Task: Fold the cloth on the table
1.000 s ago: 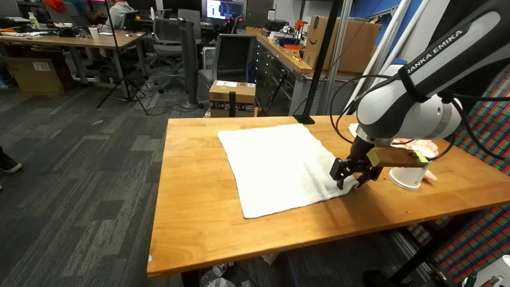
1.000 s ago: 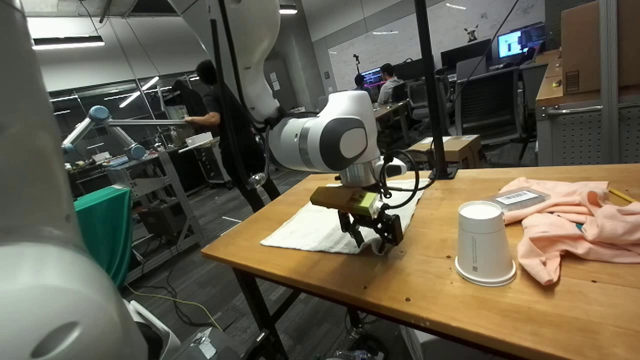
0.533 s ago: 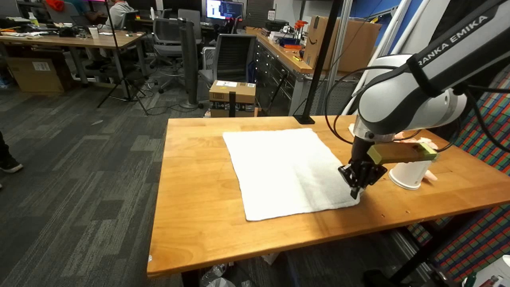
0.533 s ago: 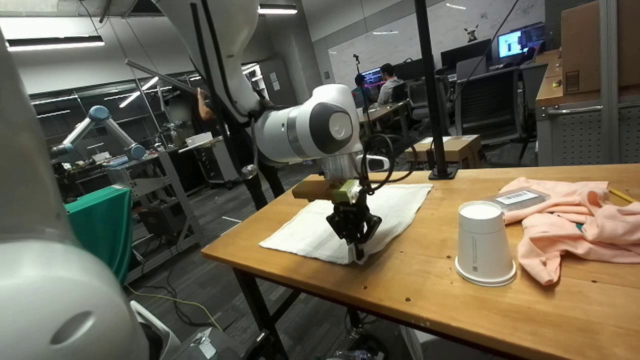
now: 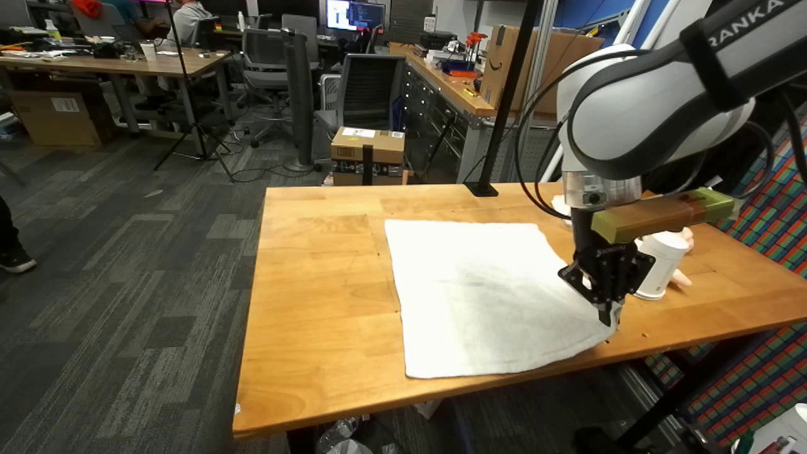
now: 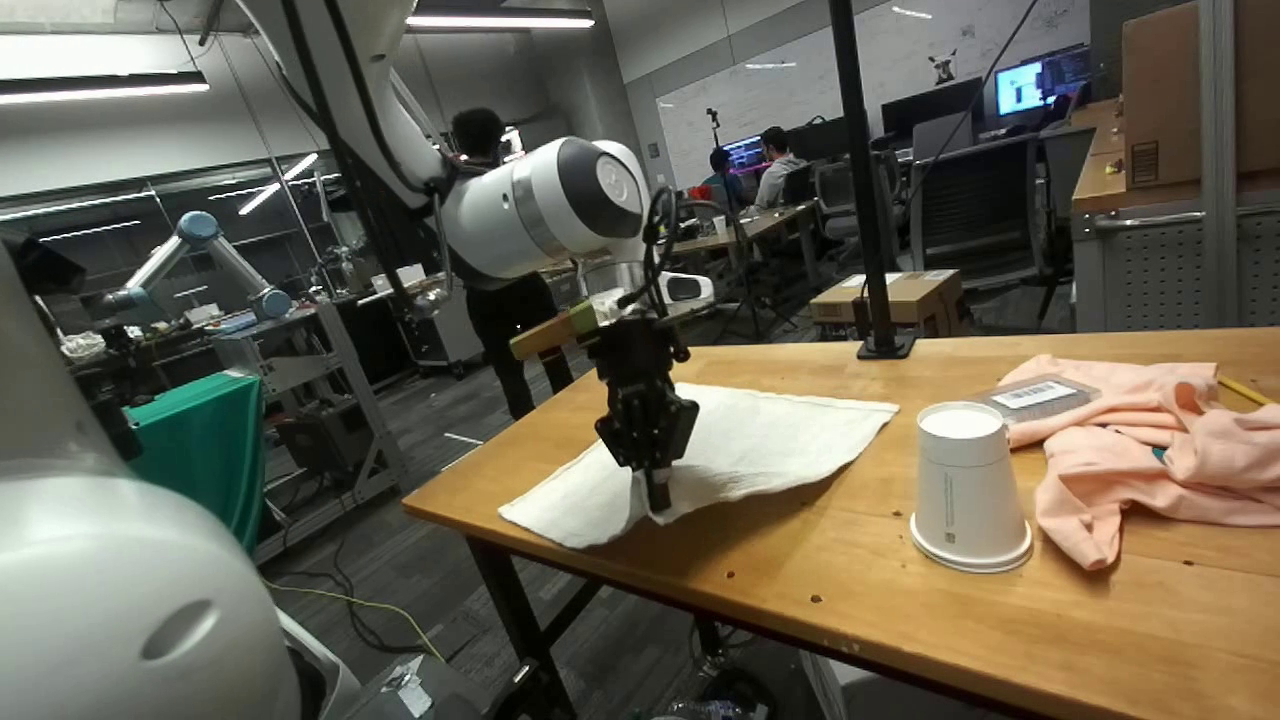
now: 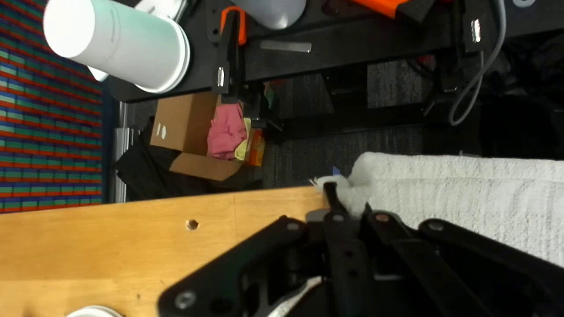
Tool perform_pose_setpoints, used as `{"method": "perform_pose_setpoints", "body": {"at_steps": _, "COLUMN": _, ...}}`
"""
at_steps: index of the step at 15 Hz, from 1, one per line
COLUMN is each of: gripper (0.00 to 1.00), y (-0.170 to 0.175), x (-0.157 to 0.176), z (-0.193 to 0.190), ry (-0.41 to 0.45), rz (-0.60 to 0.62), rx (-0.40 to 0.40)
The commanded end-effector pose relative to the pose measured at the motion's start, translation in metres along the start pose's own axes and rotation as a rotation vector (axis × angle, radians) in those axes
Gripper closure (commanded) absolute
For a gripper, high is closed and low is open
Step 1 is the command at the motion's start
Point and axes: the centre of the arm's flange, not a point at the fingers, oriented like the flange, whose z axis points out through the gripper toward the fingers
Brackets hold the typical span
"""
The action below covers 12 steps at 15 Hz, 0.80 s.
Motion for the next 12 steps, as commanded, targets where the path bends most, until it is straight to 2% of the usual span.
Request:
{"method": "perform_pose_setpoints", "body": {"at_steps": 1, "gripper": 0.95, "y": -0.031, "x": -0.009, "z": -0.047, "ry": -0.052, "rz": -0.001, "rx": -0.071}}
{"method": "perform_pose_setpoints", "body": {"at_steps": 5, "gripper": 0.95, "y": -0.086, "x": 0.002, "z": -0.105, "ry": -0.012, "rz": -0.041, "rx": -0.129}}
{"method": "perform_pose_setpoints", "body": {"at_steps": 8, "gripper": 0.95, "y": -0.126, "x": 0.021, "z": -0.137, "ry": 0.059, "rz": -0.079, "rx": -0.113}}
{"method": "perform_pose_setpoints", "body": {"at_steps": 12, "gripper": 0.95, "y": -0.155, "x": 0.055, "z": -0.154, "ry": 0.1, "rz": -0.116, "rx": -0.073}}
